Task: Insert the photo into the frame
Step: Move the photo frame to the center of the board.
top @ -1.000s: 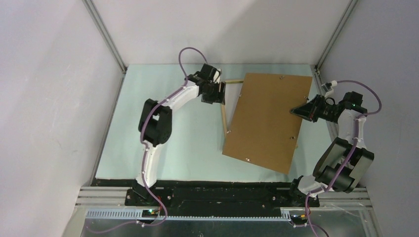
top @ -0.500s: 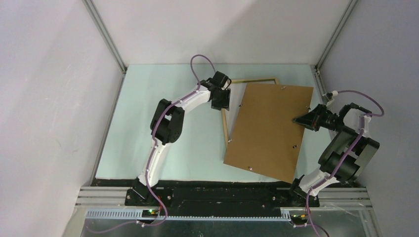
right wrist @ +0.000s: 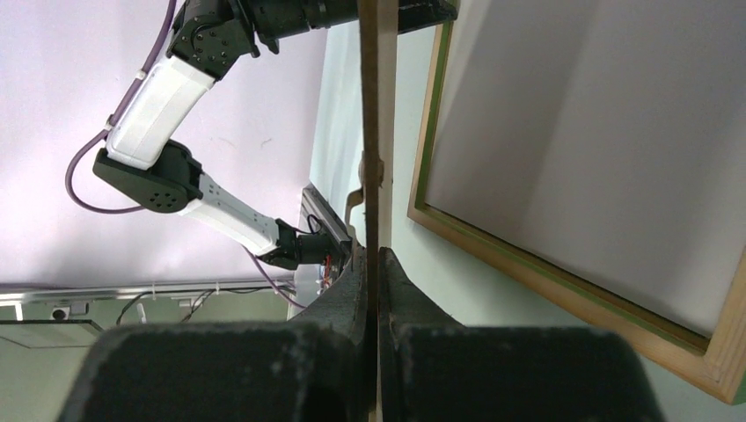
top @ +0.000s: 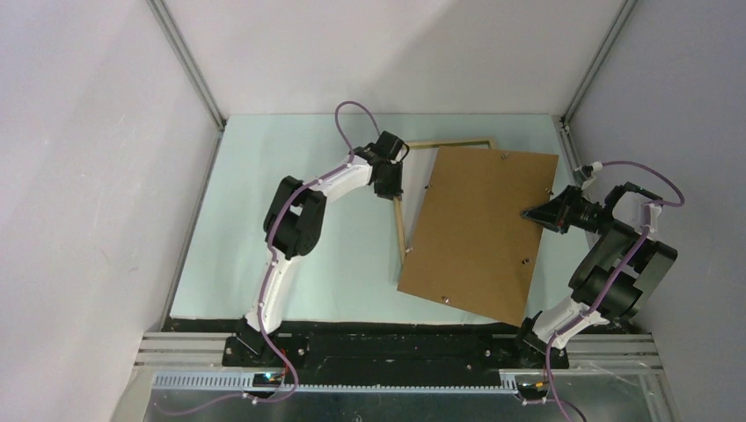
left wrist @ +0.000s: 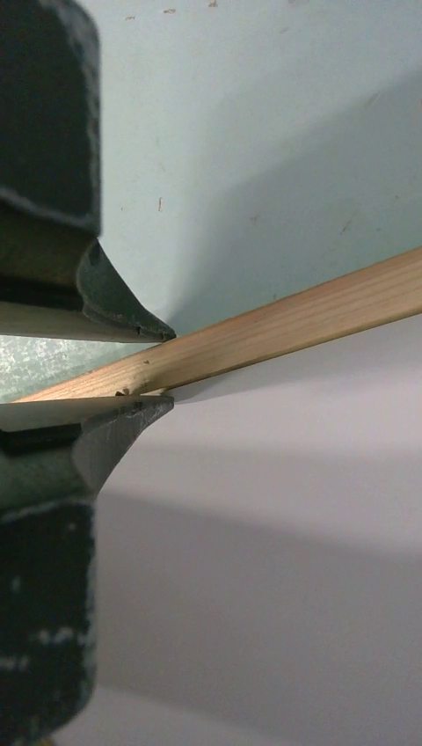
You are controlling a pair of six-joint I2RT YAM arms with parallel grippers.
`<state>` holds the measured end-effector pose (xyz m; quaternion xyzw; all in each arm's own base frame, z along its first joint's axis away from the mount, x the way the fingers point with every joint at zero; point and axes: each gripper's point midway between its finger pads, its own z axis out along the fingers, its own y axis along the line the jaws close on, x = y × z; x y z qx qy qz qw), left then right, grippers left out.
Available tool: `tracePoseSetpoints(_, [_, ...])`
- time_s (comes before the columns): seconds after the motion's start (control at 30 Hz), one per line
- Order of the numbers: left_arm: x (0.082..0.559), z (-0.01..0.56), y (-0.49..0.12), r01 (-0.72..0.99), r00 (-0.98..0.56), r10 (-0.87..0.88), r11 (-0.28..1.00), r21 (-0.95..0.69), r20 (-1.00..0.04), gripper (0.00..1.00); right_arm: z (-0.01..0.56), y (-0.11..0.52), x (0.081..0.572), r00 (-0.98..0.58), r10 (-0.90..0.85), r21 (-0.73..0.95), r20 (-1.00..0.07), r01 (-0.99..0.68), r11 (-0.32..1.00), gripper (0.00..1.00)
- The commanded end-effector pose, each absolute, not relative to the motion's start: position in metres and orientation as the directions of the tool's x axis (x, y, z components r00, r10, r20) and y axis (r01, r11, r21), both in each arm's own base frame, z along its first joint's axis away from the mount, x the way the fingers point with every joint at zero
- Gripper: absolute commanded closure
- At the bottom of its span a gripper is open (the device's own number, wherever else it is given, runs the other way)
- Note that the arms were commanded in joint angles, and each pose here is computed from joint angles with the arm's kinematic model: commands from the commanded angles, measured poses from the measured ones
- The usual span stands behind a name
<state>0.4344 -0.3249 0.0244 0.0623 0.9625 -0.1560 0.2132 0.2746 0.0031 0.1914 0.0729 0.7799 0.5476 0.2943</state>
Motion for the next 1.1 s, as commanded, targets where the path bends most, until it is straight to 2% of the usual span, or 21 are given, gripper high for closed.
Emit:
tracePoseSetpoints(0.0, [0.428,0.037,-0.309,0.177,-0.9,0.056,0.954,-0.244,-0.432,0.83,0.218,0.002,0.286,-0.783,0.475,0.902,-0.402,-0.25,0.351,1.0])
tracePoseSetpoints(0.1, [0.429,0.039,-0.296,0.159,-0.902,0.042,0.957,-0.241,-0.43,0.95,0.218,0.002,0.288,-0.789,0.471,0.901,-0.395,-0.232,0.367,1.0])
tracePoseSetpoints(0.17, [0.43,0.039,-0.286,0.142,-0.904,0.028,0.961,-0.239,-0.427,0.99,0.217,0.002,0.292,-0.789,0.463,0.893,-0.404,-0.232,0.385,1.0])
tracePoseSetpoints(0.5, [0.427,0.043,-0.23,0.114,-0.905,0.016,0.972,-0.205,-0.425,1.0,0.211,0.029,0.317,-0.816,0.392,0.871,-0.424,-0.249,0.423,1.0])
tracePoseSetpoints(0.7, [0.412,0.028,-0.186,0.089,-0.924,0.023,0.983,-0.157,-0.382,1.0,0.212,0.061,0.332,-0.847,0.339,0.878,-0.409,-0.265,0.399,1.0])
tracePoseSetpoints(1.07, [0.397,0.028,-0.122,0.083,-0.924,0.054,0.995,-0.06,-0.378,1.0,0.205,0.118,0.353,-0.894,0.246,0.899,-0.374,-0.284,0.333,1.0])
